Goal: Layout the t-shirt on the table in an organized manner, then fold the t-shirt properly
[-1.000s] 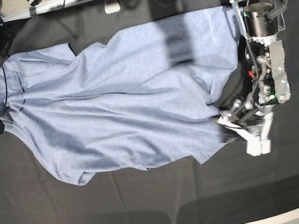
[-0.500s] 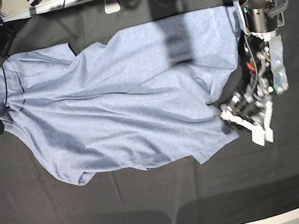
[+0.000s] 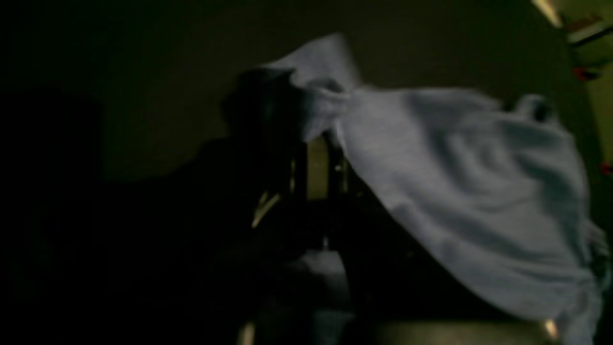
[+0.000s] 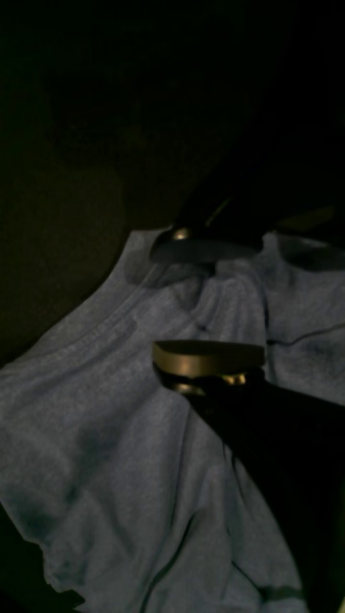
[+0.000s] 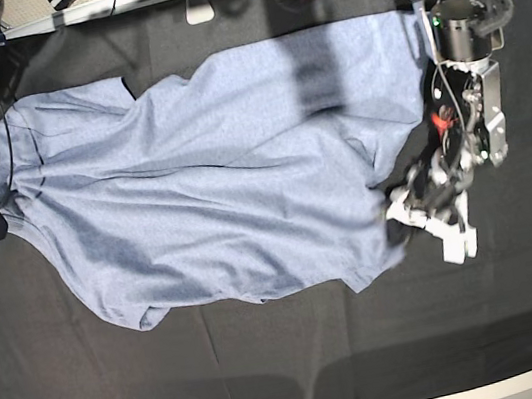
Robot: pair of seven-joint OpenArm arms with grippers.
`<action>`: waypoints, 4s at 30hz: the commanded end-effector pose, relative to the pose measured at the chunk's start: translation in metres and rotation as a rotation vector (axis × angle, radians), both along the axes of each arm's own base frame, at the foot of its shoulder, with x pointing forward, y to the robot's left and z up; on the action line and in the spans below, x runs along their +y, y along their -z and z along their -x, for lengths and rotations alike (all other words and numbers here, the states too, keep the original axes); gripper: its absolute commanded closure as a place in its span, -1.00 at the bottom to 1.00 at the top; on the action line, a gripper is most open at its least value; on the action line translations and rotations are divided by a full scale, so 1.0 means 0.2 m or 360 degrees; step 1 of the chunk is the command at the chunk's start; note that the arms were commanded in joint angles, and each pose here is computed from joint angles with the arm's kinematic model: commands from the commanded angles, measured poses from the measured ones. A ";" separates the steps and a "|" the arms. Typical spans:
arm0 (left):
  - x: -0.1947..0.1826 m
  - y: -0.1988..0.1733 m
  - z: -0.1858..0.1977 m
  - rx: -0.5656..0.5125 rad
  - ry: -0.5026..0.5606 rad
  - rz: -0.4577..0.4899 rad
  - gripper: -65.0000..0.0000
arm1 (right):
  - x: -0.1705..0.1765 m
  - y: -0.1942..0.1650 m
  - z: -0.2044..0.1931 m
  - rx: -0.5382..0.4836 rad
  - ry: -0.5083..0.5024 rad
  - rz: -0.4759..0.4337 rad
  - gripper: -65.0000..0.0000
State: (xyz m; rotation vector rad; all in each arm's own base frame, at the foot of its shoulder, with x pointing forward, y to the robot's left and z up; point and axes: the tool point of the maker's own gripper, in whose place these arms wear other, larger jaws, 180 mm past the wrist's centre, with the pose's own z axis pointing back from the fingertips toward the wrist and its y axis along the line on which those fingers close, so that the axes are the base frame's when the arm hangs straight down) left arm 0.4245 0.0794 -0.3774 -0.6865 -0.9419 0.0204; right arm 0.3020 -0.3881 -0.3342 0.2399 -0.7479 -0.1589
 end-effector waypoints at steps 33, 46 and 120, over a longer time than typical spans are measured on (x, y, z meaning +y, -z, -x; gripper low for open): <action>-0.93 -0.34 -0.01 -0.0446 0.0744 -0.0424 0.04 | -0.04 -0.21 -0.14 -0.0194 -0.0006 0.0043 0.22; -0.63 -0.19 -0.15 -0.0451 0.0536 -0.0831 0.04 | -0.04 -0.21 -0.14 -0.0194 -0.0007 0.0042 0.22; -0.68 0.04 -0.08 -0.0364 0.0660 -0.0648 0.22 | -0.04 -0.21 -0.14 -0.0194 -0.0007 0.0043 0.22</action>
